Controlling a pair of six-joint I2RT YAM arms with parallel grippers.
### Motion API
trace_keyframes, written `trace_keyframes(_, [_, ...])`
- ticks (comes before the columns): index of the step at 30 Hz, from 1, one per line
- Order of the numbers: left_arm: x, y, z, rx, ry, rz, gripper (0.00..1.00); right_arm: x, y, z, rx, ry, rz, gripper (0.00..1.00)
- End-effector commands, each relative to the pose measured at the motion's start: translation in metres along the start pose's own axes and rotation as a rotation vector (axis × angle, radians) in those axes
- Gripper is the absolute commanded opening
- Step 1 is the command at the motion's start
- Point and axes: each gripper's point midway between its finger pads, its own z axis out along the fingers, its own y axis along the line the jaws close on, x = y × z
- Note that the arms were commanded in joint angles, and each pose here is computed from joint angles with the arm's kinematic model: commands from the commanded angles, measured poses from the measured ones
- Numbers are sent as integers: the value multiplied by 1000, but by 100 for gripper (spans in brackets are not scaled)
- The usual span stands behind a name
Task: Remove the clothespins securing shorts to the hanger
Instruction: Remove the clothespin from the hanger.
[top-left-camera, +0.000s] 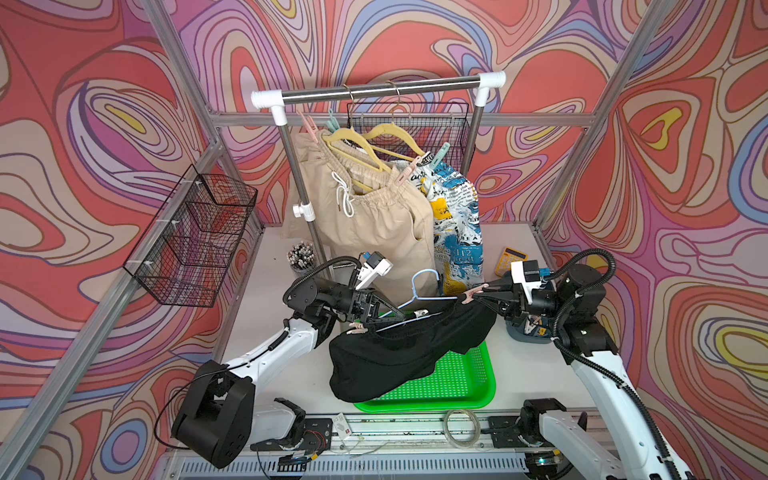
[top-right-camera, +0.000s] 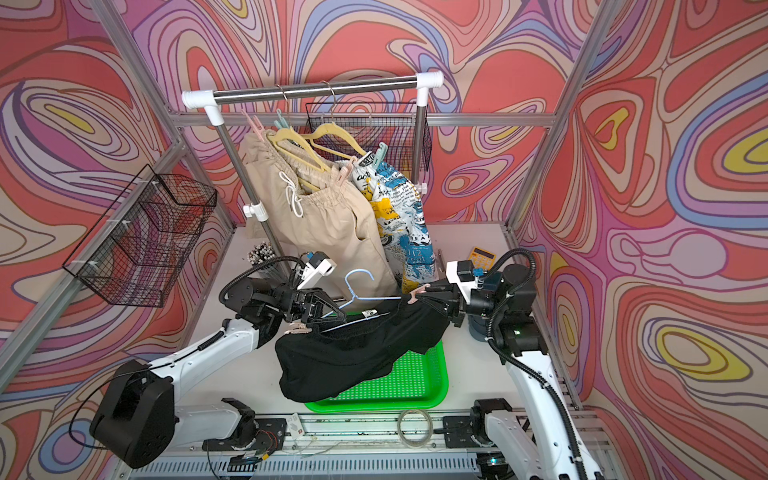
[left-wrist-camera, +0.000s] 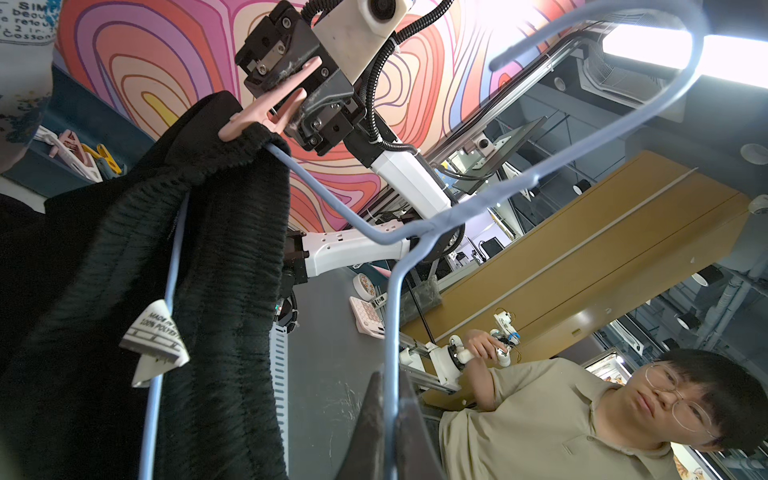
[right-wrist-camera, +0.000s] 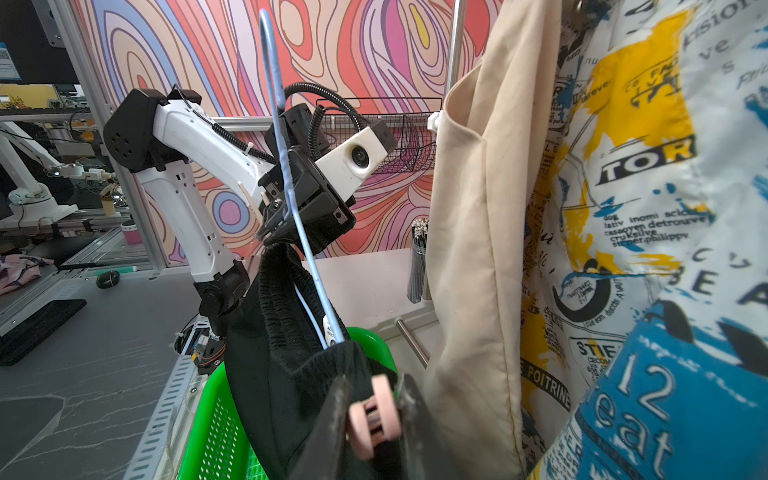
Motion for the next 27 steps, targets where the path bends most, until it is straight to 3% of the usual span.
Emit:
trace_keyframes(1, [-5,-9,-1,5,-19,99,0,-5,-1,-1,7,-1,-28,0])
trace_keyframes(16, [-6,-6,-1,5,-19,91,0,-20,-13,-4,106,0,-39,0])
trace_keyframes(22, [-6,-4,-1,4,-20,86,0,-26,-13,-3,94,1,-13,0])
trace_keyframes(27, [-7,-3,-1,4,-22,83,0,-38,-6,0,-7,-13,37,0])
